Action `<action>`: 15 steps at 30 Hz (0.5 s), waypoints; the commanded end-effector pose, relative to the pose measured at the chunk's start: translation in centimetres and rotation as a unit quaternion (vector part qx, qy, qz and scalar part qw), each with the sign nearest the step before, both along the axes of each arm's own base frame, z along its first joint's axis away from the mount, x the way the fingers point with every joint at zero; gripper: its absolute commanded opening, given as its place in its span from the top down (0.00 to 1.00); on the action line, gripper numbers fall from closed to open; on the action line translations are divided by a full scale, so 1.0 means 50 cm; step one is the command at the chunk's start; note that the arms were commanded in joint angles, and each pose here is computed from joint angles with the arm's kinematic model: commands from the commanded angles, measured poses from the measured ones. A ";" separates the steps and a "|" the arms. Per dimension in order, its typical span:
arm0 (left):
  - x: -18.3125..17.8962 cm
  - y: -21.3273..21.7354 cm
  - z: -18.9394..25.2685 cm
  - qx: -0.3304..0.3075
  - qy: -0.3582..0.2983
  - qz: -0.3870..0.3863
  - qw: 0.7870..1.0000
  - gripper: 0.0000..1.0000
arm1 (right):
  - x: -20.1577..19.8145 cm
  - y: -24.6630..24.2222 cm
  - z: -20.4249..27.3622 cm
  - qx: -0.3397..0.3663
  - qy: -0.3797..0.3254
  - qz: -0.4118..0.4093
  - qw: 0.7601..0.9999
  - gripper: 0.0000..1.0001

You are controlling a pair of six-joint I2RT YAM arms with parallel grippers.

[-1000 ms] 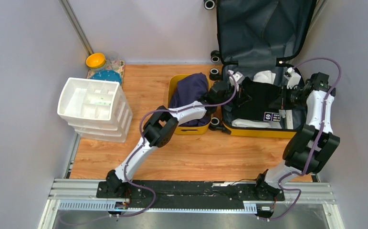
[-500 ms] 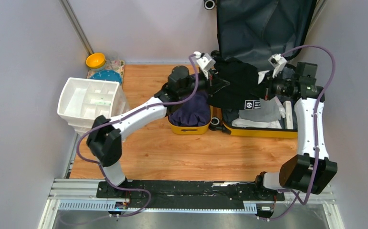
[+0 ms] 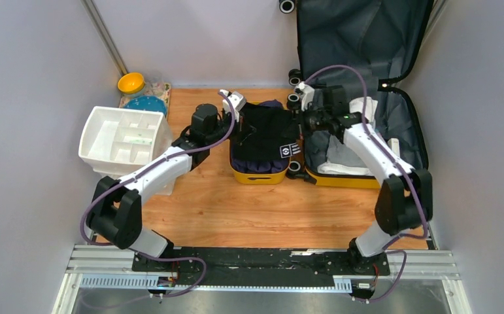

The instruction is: Open, take out, and arrange the luggage

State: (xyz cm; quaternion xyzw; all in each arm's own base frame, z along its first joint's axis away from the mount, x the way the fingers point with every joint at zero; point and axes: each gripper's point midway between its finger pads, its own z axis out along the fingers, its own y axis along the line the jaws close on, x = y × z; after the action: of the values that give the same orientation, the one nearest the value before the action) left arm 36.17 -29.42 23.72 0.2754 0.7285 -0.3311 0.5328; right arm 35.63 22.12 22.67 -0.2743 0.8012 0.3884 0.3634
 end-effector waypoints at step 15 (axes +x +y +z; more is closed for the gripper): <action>0.120 0.098 -0.052 0.106 0.052 0.052 0.992 0.20 | 0.120 -0.017 0.018 -0.091 -0.007 -0.102 0.991 0.30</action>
State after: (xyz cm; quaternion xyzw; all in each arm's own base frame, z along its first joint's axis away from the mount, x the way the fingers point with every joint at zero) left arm 41.16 -25.43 14.63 0.2563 0.8223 -0.2518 0.4413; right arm 40.54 23.94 15.34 -0.2238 0.8813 0.2987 0.2898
